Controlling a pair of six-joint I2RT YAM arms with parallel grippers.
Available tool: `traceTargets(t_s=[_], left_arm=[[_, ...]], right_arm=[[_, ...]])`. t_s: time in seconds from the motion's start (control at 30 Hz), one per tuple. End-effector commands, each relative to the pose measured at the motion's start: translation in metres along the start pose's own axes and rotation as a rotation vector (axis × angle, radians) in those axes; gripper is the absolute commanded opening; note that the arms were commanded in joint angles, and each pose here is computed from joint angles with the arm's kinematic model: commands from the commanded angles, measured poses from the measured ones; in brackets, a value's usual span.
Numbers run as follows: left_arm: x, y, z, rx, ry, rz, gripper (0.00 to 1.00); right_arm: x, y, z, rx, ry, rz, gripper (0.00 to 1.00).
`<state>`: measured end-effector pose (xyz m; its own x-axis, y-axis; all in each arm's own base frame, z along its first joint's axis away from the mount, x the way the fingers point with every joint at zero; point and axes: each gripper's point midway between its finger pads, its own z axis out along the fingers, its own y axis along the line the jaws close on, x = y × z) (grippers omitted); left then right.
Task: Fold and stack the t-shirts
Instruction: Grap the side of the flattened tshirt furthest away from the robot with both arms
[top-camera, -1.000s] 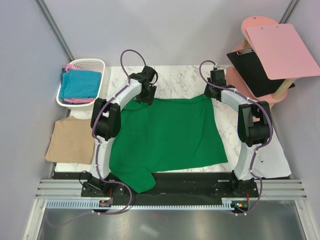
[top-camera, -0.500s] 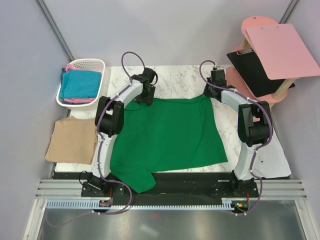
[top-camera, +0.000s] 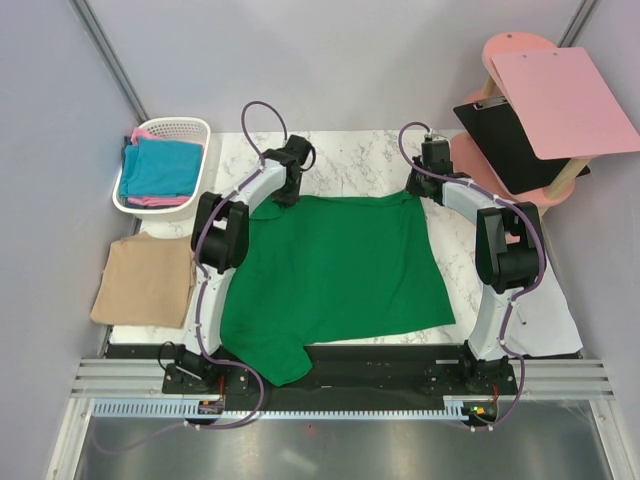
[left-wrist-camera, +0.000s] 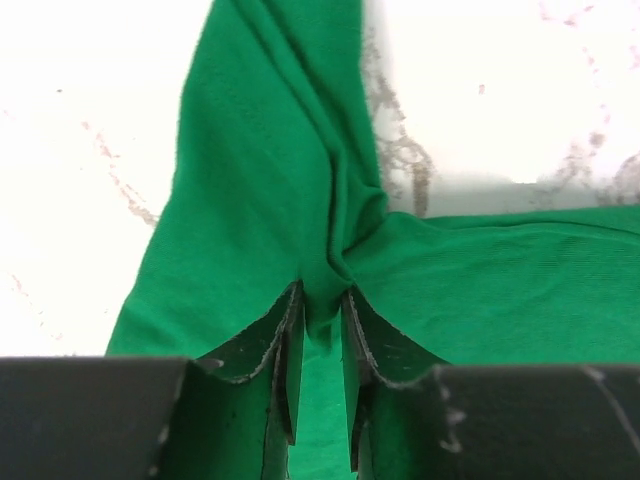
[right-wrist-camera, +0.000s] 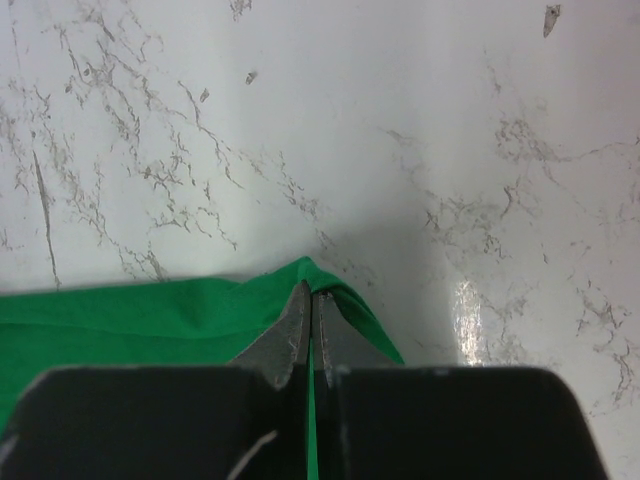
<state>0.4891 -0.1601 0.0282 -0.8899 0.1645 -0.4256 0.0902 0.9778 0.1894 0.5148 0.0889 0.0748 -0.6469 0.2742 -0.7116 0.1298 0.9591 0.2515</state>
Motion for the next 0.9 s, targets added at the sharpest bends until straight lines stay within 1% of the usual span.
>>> traceTargets(t_s=[0.0, 0.07, 0.1, 0.13, 0.17, 0.23, 0.3, 0.33, 0.37, 0.4, 0.47, 0.5, 0.6, 0.67, 0.77, 0.8, 0.83, 0.87], left_arm=[[-0.021, 0.025, -0.027, -0.062, -0.08, -0.066, 0.29], [-0.026, 0.035, -0.036, -0.077, -0.1, -0.08, 0.26], [-0.027, 0.043, -0.037, -0.092, -0.104, -0.089, 0.23], [-0.033, 0.047, -0.04, -0.093, -0.119, -0.1, 0.1], [-0.037, 0.051, -0.041, -0.099, -0.124, -0.103, 0.02], [-0.054, 0.068, -0.048, -0.126, -0.163, -0.132, 0.02], [-0.063, 0.086, -0.047, -0.169, -0.169, -0.135, 0.02], [-0.083, 0.093, -0.059, -0.173, -0.22, -0.148, 0.02], [-0.089, 0.097, -0.058, -0.182, -0.226, -0.129, 0.02], [-0.108, 0.106, -0.074, -0.193, -0.279, -0.142, 0.02], [-0.123, 0.113, -0.082, -0.209, -0.317, -0.129, 0.02], [-0.137, 0.117, -0.097, -0.212, -0.369, -0.143, 0.02], [-0.151, 0.118, -0.12, -0.178, -0.435, -0.192, 0.02], [-0.154, 0.115, -0.129, -0.145, -0.457, -0.206, 0.02], [-0.147, 0.106, -0.137, -0.074, -0.453, -0.205, 0.02], [-0.133, 0.1, -0.127, -0.06, -0.407, -0.188, 0.02], [-0.128, 0.102, -0.138, -0.05, -0.409, -0.197, 0.02], [-0.118, 0.099, -0.136, -0.043, -0.387, -0.211, 0.02]], right_arm=[[-0.011, 0.001, -0.002, -0.012, -0.038, 0.016, 0.0], [-0.013, 0.0, -0.002, -0.012, -0.043, 0.021, 0.0], [-0.016, 0.0, -0.002, -0.012, -0.046, 0.024, 0.0], [-0.018, 0.002, -0.002, -0.015, -0.05, 0.025, 0.0], [-0.022, 0.0, -0.001, -0.013, -0.057, 0.034, 0.0], [-0.025, 0.0, 0.001, -0.018, -0.057, 0.048, 0.0], [-0.032, -0.003, 0.003, -0.022, -0.063, 0.063, 0.0], [-0.033, -0.004, 0.004, -0.027, -0.061, 0.076, 0.0], [-0.038, -0.006, 0.004, -0.028, -0.071, 0.082, 0.0], [-0.04, -0.007, 0.005, -0.027, -0.071, 0.088, 0.0], [-0.043, -0.01, 0.006, -0.026, -0.073, 0.098, 0.0], [-0.043, -0.011, 0.007, -0.025, -0.072, 0.099, 0.0], [-0.047, -0.016, 0.005, -0.019, -0.081, 0.111, 0.0], [-0.049, -0.015, 0.002, -0.022, -0.088, 0.111, 0.0], [-0.049, -0.017, -0.004, -0.021, -0.093, 0.106, 0.0], [-0.05, -0.017, -0.006, -0.023, -0.094, 0.105, 0.0], [-0.05, -0.012, -0.011, -0.045, -0.089, 0.102, 0.0], [-0.044, -0.014, -0.013, -0.039, -0.07, 0.101, 0.0]])
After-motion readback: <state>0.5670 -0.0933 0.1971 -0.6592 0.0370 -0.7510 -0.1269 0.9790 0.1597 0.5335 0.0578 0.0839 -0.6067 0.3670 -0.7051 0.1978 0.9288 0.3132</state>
